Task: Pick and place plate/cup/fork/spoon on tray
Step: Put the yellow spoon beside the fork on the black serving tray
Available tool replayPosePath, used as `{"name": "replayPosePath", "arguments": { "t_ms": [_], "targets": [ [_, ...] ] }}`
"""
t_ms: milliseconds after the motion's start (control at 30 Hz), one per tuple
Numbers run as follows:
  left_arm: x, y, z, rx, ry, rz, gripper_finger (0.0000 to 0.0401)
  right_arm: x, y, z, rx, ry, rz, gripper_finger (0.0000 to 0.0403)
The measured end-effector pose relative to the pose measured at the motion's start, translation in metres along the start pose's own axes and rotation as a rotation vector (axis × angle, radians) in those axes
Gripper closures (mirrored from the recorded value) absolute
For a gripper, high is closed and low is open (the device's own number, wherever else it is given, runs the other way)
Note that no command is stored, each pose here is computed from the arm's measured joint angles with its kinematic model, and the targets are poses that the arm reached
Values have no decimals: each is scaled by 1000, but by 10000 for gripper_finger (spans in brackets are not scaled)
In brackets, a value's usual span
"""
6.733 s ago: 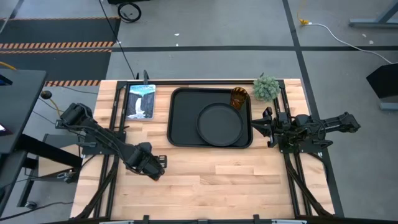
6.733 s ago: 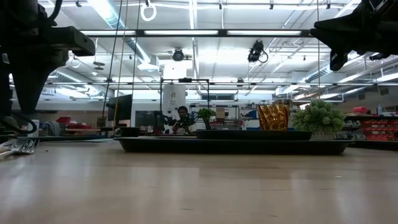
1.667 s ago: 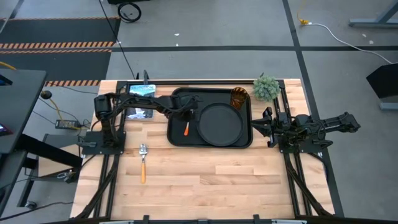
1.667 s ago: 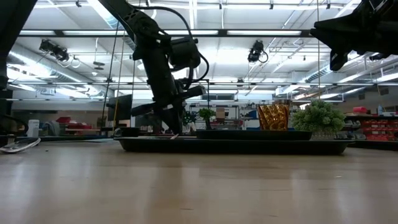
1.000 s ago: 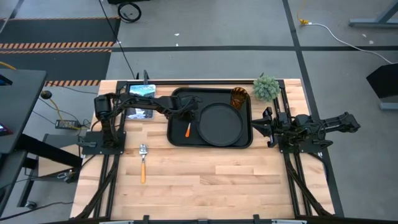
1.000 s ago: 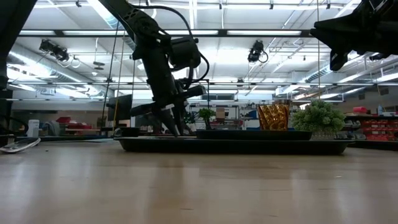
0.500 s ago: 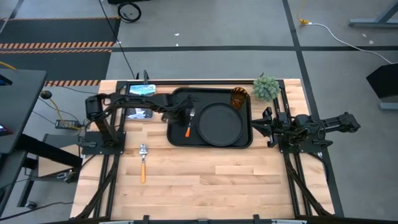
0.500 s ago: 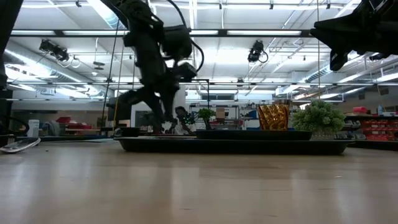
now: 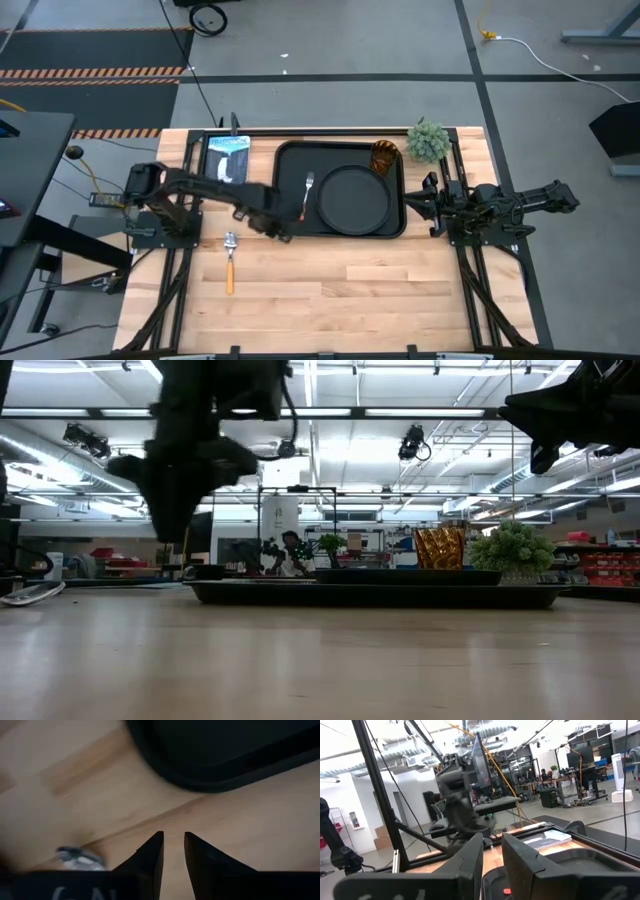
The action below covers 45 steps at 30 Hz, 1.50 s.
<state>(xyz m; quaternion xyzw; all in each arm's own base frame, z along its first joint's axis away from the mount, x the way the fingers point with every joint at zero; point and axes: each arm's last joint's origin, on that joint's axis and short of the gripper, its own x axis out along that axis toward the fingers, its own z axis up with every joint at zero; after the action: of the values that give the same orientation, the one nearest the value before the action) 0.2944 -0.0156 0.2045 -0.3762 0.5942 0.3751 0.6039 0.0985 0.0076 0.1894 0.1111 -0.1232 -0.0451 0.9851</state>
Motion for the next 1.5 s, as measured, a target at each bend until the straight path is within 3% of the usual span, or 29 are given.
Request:
{"name": "replayPosePath", "arguments": {
  "t_ms": [100,233,367,667,867,1100,1500],
  "targets": [
    [2,-2,-21,-54,-50,65,305,0,0,0,0,1,-1,325],
    [4,-7,-47,-82,-79,74,288,0,0,0,0,0,0,325],
    [18,2,-69,-132,-70,124,287,0,0,0,1,-2,0,325],
    [28,33,-106,-327,-58,47,312,0,0,0,1,-2,0,325],
    [34,48,-119,-395,-51,-19,275,0,0,0,1,-2,0,325],
    [45,58,-132,-451,-11,-17,230,0,0,0,1,-2,0,325],
    [64,65,-136,-459,40,-39,255,0,0,0,1,-2,0,325]
  ]
}}
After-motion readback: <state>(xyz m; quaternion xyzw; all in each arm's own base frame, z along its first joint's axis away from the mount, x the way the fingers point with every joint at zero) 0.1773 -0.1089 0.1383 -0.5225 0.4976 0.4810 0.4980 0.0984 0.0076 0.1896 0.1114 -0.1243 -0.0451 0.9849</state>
